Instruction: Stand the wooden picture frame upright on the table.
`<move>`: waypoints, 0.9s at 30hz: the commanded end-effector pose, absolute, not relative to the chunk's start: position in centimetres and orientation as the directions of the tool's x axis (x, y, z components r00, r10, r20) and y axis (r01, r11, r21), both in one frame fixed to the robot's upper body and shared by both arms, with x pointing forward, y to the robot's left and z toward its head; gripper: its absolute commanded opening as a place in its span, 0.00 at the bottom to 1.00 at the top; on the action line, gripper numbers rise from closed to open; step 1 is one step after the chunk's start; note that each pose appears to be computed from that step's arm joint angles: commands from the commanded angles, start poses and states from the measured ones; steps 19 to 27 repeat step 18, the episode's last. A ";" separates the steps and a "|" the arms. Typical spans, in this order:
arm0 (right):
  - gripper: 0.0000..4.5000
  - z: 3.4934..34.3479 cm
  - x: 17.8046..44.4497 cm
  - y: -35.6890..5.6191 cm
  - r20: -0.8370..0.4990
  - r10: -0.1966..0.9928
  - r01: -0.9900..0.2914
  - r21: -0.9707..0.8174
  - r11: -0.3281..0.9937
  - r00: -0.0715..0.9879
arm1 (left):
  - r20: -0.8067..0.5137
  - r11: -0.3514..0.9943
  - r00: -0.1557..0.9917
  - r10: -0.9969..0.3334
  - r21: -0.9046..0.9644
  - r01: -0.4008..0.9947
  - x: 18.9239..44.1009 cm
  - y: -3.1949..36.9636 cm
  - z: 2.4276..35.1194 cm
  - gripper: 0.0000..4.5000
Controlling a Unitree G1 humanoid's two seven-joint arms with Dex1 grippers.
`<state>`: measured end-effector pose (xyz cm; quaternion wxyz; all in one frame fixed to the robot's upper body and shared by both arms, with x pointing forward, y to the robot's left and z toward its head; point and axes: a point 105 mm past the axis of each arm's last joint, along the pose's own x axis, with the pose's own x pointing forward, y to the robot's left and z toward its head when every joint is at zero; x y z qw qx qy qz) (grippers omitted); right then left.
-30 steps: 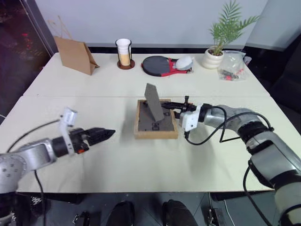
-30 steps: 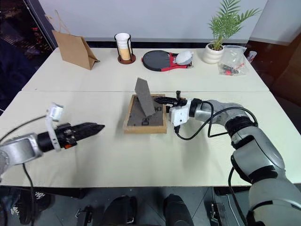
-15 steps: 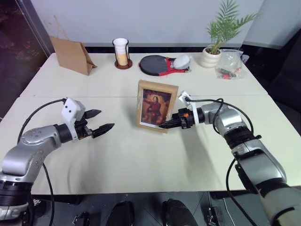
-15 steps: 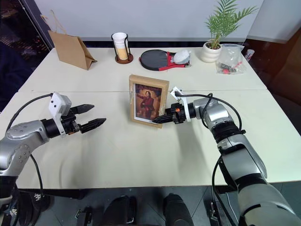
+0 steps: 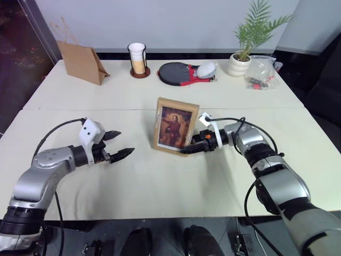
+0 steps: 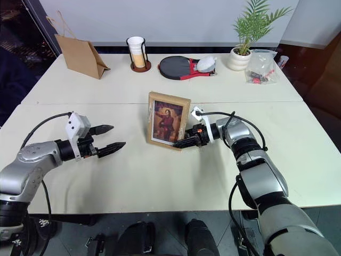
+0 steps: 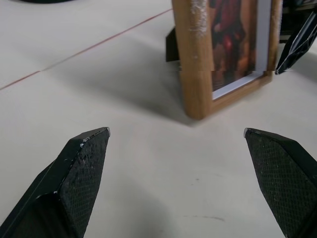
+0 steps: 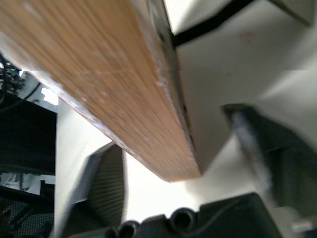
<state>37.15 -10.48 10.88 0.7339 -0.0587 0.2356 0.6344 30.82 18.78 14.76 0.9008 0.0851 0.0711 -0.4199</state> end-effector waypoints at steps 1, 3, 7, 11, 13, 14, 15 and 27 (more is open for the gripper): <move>0.98 12.5 37.5 -14.6 -0.450 0.866 -0.962 0.052 0.267 0.216 | -0.164 0.602 0.613 -0.773 0.116 0.790 30.4 18.1 16.1 1.00; 0.98 13.6 36.9 -17.0 -0.451 0.845 -0.952 -0.042 0.302 0.288 | -0.150 0.591 0.600 -0.786 0.105 0.800 30.2 17.9 16.6 1.00; 0.98 17.5 34.4 -19.6 -0.418 0.800 -0.900 -0.265 0.346 0.430 | -0.158 0.590 0.602 -0.783 0.121 0.798 30.1 18.0 16.9 1.00; 0.98 21.4 30.6 -18.9 -0.402 0.789 -0.864 -0.404 0.301 0.464 | -0.101 0.598 0.606 -0.789 0.097 0.795 30.0 18.0 18.1 1.00; 0.98 23.3 28.9 -18.3 -0.369 0.805 -0.855 -0.425 0.298 0.464 | -0.068 0.627 0.632 -0.772 0.087 0.774 30.2 18.4 18.8 1.00; 0.98 24.0 28.1 -18.1 -0.356 0.809 -0.851 -0.431 0.301 0.467 | -0.064 0.630 0.635 -0.770 0.084 0.772 30.1 18.5 18.9 1.00; 0.98 24.7 27.3 -17.9 -0.348 0.811 -0.845 -0.441 0.301 0.471 | -0.066 0.628 0.633 -0.771 0.084 0.774 29.9 18.6 19.0 1.00; 0.98 26.0 26.2 -17.5 -0.312 0.814 -0.830 -0.454 0.325 0.489 | -0.088 0.597 0.601 -0.795 0.068 0.799 29.2 18.3 18.9 1.00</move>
